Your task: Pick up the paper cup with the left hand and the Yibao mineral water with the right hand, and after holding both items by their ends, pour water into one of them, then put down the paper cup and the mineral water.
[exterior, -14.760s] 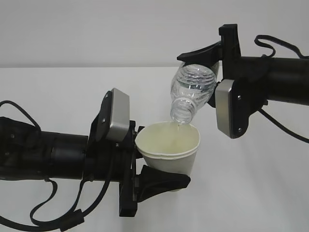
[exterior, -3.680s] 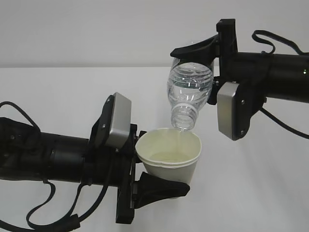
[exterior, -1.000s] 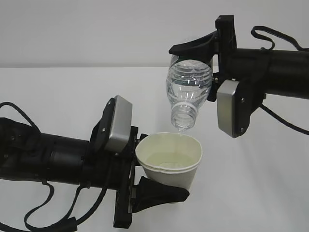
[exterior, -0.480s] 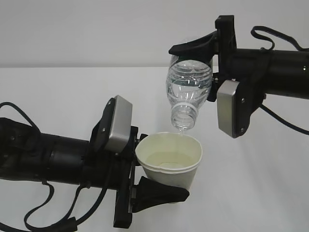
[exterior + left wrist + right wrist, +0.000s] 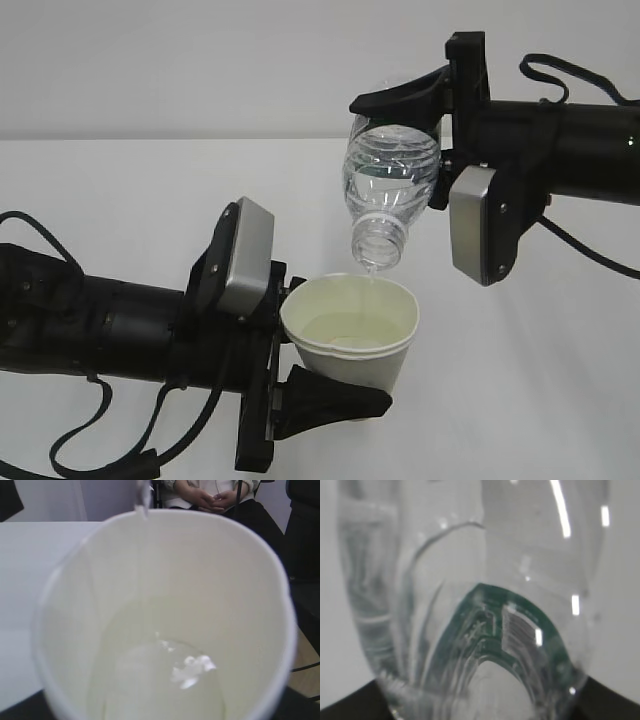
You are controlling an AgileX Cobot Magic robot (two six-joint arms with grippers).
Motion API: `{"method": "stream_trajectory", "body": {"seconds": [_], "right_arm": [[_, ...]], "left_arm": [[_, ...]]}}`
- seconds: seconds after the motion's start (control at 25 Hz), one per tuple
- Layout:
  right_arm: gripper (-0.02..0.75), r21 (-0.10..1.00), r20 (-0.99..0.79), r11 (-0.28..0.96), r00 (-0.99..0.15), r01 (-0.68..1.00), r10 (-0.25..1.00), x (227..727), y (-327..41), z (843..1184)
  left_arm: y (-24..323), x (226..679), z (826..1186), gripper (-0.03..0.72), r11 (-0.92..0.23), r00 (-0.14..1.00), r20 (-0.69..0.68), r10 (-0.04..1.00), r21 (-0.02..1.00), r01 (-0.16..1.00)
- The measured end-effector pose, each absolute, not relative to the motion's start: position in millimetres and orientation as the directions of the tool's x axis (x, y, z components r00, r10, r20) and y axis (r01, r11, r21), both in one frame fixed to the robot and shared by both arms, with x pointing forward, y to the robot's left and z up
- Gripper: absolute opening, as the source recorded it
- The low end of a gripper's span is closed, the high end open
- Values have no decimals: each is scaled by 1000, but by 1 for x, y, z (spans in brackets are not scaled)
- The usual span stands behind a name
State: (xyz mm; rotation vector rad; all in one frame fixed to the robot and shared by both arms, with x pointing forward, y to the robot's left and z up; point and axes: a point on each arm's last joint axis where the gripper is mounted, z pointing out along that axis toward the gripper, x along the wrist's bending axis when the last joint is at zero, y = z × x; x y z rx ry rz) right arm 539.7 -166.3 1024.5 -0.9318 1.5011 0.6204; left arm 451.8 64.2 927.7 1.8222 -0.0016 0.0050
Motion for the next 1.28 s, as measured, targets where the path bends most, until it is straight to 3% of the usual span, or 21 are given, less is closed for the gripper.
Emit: {"method": "stream_trajectory", "body": {"seconds": [1.28], "right_arm": [[430, -154, -976, 529, 44, -834, -216, 540, -166, 1024]], "left_arm": [[64, 452, 928, 429, -249, 1000, 4, 2, 969, -4]]}}
